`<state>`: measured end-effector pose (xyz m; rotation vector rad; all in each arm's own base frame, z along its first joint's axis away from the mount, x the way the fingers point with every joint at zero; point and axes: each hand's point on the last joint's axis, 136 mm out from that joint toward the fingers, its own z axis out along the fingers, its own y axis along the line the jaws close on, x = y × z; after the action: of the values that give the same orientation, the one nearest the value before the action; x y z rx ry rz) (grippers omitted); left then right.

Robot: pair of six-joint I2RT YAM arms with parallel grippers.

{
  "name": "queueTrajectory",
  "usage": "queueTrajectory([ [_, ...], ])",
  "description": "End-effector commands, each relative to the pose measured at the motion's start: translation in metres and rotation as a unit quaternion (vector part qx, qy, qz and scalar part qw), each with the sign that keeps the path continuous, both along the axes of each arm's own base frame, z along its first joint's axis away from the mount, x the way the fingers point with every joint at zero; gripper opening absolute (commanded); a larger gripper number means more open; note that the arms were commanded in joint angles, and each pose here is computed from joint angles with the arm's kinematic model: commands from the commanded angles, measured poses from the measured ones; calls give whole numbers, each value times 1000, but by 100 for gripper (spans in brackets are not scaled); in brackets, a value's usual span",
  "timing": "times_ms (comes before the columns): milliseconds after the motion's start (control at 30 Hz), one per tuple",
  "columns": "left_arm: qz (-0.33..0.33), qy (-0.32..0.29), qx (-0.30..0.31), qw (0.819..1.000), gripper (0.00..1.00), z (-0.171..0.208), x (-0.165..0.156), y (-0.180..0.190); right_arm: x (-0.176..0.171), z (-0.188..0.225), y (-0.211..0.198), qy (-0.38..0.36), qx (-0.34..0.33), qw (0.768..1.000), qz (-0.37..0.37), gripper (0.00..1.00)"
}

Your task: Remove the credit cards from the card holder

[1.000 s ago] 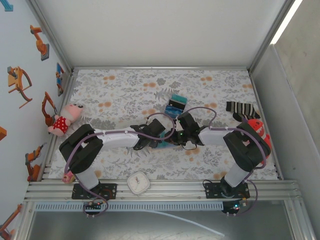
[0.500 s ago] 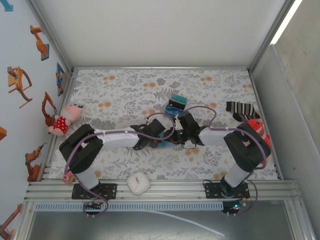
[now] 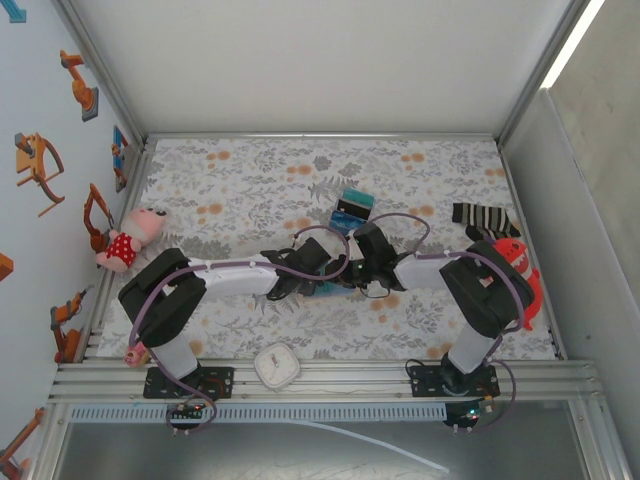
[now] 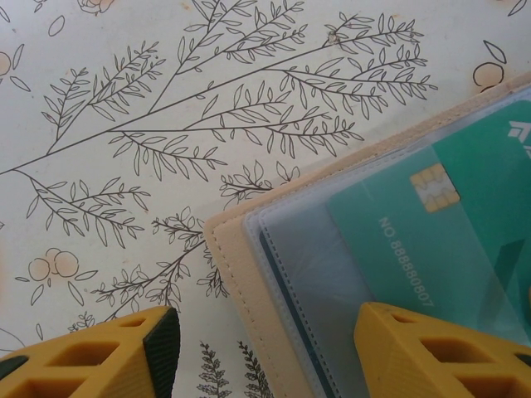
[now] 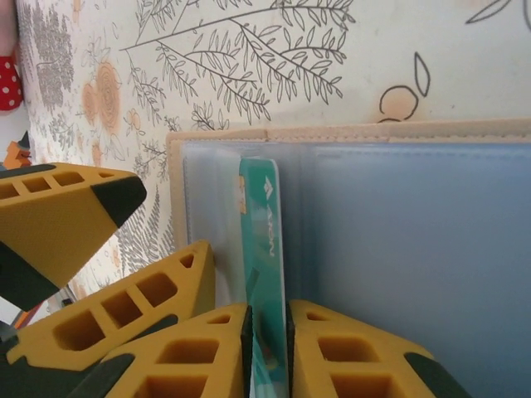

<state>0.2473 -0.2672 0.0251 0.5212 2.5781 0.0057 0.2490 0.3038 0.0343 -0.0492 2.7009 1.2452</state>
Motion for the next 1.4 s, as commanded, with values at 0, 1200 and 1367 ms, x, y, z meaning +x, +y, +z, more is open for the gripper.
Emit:
queueTrajectory([
  [0,-7,55,52,997,60,-30,-24,20,5,7,4,-12,10,1000,0,10],
  [1200,-20,-41,3,999,69,19,6,3,13,71,-78,-175,-185,967,-20,0],
  [1367,4,-68,-30,997,81,43,14,1,23,93,-92,-223,-224,948,-14,0],
])
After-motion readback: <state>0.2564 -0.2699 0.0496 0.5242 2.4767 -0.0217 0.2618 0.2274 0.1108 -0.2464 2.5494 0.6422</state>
